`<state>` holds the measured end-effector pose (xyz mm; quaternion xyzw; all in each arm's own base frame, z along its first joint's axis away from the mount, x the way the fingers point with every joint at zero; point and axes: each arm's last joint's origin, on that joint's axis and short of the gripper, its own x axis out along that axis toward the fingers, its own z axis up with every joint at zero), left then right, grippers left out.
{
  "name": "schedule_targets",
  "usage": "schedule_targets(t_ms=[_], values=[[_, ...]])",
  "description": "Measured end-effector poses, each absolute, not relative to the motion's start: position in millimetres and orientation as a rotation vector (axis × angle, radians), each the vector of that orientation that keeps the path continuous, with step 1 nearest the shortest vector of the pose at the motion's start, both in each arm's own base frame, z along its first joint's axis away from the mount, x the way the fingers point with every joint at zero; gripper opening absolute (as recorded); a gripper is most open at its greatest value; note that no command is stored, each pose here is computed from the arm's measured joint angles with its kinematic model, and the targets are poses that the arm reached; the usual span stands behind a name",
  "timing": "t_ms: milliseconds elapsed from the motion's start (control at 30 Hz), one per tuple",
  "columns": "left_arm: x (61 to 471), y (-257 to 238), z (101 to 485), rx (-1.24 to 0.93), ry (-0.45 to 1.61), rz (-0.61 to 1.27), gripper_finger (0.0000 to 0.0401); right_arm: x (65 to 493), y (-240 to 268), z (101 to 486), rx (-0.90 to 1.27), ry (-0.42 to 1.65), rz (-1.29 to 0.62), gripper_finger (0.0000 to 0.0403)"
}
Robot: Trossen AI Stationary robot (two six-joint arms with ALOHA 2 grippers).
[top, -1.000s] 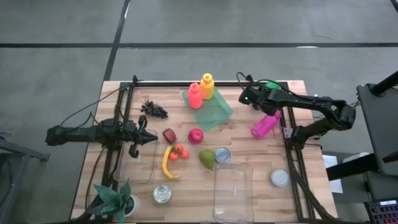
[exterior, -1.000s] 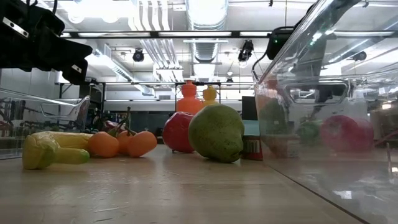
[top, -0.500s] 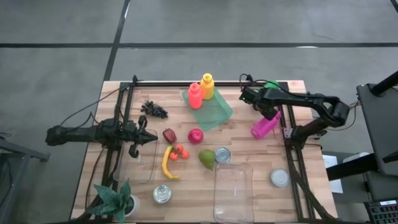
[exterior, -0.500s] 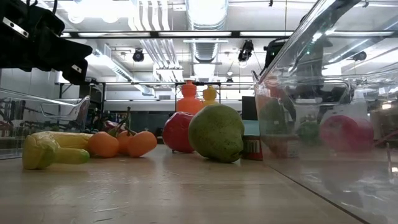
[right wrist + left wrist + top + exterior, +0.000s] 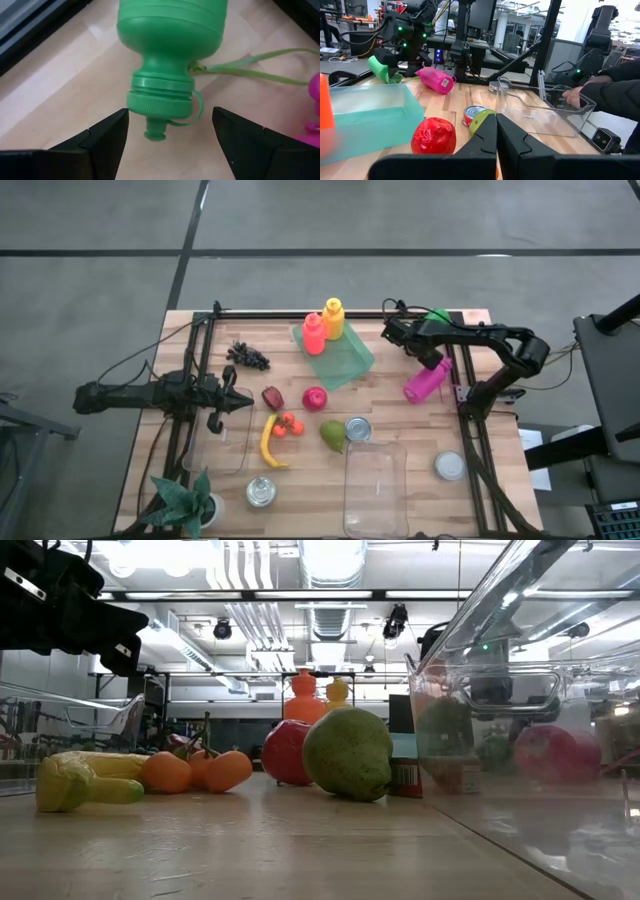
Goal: Pick & Place Food Item
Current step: Put the green water bottle into the green bin
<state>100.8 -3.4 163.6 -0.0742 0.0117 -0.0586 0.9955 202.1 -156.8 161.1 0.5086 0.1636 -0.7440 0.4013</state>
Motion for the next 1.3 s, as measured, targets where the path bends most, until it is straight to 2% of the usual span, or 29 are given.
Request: schedule_targets(t_ms=[533, 1167, 1300], values=[[101, -3, 164, -0.149, 0.024, -0.117, 0.0001, 200, -166, 153, 1.234, 0.421, -1.920, 0.0286], [101, -3, 163, -0.149, 0.024, -0.117, 0.0001, 206, -175, 140, 1.206, 0.506, -1.839, 0.0285], [101, -3, 164, -0.149, 0.024, -0.118, 0.0001, 206, -175, 140, 1.204, 0.508, -1.837, 0.0260]])
